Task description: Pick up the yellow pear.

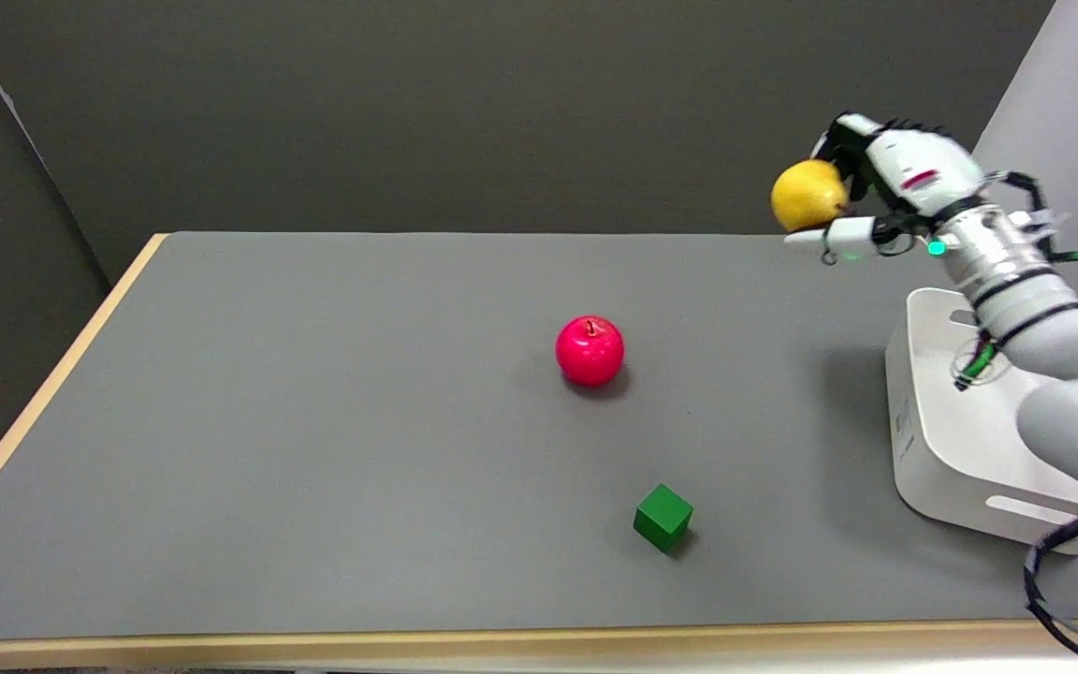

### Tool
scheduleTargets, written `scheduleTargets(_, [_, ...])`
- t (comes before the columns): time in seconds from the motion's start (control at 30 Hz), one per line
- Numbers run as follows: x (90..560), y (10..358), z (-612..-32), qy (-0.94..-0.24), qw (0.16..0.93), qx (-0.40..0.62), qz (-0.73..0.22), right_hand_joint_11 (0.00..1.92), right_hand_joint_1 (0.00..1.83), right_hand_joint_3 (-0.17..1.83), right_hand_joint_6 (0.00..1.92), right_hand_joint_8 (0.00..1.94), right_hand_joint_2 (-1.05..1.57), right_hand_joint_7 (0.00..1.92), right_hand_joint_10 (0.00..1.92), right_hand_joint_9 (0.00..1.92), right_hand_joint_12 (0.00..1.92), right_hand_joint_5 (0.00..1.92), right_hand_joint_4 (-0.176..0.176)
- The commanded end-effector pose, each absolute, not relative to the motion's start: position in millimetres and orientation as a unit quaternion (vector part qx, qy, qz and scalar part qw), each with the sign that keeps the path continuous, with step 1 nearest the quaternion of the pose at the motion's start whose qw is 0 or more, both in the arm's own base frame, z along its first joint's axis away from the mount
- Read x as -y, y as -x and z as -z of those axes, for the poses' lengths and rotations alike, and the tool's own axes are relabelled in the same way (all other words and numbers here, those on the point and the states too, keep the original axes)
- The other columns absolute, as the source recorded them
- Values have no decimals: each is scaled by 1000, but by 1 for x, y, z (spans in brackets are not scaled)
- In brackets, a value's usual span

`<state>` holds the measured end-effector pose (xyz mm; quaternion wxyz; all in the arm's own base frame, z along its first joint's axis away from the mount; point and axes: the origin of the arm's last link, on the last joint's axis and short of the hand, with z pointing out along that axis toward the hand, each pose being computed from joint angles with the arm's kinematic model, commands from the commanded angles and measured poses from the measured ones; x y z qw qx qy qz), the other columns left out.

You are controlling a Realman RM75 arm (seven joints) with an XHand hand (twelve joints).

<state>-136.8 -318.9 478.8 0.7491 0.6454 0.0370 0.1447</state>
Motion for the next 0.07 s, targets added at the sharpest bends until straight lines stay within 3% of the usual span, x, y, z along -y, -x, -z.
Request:
scheduleTargets(0.03, [158,122,-520,-511,806,-157,-255,596,1203,344,1427,1327,1064,912,1372,826,1921,641,-130])
scheduleTargets(0.07, [150,131,-525,-497,818,-156,-244,597,1202,354,1426,1329,1059,911,1376,829,1921,644,-127])
